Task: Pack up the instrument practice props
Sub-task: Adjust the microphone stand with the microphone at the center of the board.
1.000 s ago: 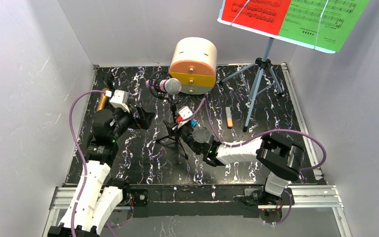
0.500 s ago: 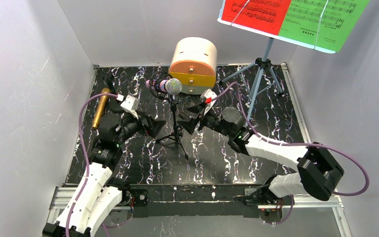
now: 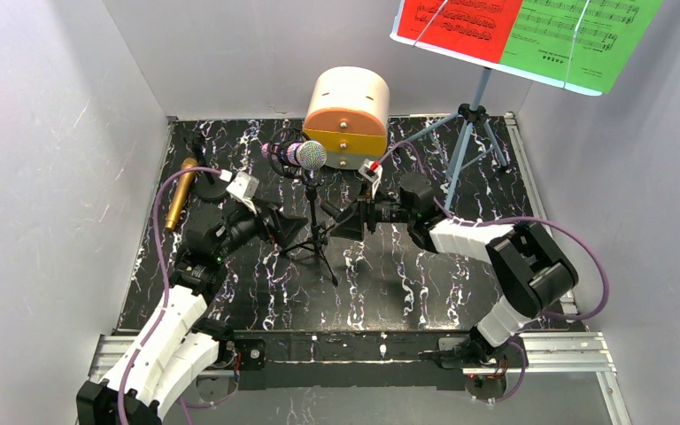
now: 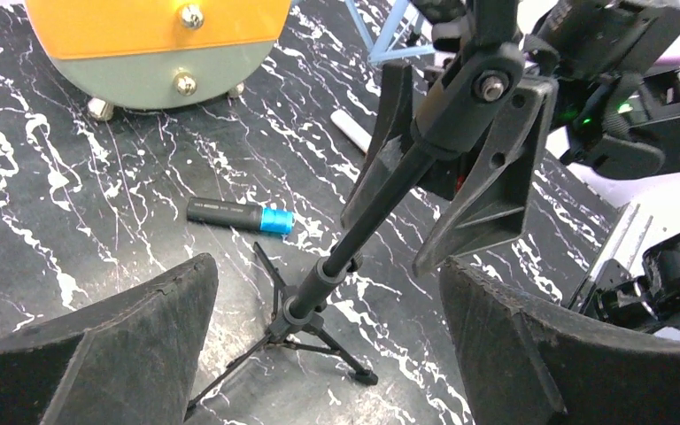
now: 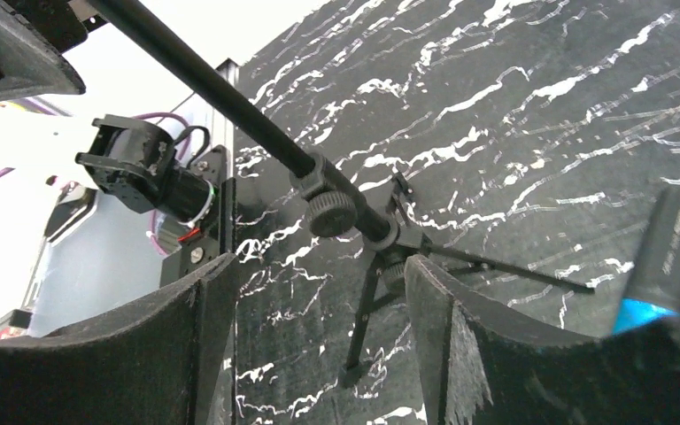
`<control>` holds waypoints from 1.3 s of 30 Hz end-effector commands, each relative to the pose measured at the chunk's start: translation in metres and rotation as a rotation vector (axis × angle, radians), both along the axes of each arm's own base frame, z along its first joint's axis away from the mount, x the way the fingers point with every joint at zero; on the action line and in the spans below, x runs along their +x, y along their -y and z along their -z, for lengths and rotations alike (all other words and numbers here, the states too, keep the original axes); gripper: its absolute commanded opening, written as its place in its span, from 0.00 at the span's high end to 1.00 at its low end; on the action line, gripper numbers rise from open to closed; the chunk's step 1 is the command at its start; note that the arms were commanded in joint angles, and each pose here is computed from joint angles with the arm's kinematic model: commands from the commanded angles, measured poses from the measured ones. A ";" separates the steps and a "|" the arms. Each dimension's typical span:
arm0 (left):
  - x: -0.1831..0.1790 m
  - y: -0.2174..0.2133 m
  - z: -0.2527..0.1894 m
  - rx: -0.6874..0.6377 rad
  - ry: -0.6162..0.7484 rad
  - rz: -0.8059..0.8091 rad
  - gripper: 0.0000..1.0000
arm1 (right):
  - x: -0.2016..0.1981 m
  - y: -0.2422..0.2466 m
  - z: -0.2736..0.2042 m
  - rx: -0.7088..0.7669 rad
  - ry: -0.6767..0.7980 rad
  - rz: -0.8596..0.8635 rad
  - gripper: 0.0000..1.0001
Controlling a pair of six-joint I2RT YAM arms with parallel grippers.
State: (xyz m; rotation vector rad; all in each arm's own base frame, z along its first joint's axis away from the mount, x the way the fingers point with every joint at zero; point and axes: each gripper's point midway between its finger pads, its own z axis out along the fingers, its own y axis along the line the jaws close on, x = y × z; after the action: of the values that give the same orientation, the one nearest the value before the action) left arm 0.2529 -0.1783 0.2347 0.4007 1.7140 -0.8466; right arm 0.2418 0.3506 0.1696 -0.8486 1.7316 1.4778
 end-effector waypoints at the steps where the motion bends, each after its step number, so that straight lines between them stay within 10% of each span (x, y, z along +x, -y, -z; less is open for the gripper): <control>1: 0.001 0.006 -0.014 -0.045 0.048 0.023 0.07 | -0.003 -0.014 -0.032 0.090 0.054 -0.127 0.25; 13: 0.012 0.021 0.003 -0.001 0.026 0.048 0.10 | 0.000 -0.029 -0.025 0.131 -0.023 -0.243 0.42; 23: 0.017 0.028 0.011 0.009 0.017 0.056 0.10 | -0.002 -0.031 -0.014 0.143 -0.055 -0.241 0.99; 39: 0.022 0.035 -0.007 -0.047 0.145 0.000 0.21 | 0.021 -0.019 -0.008 0.129 0.012 0.337 0.99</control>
State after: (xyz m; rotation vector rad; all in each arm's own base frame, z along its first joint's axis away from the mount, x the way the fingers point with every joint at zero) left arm 0.2700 -0.2099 0.2234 0.4209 1.6483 -0.8530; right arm 0.2364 0.3741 0.1626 -0.6391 1.7149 1.5527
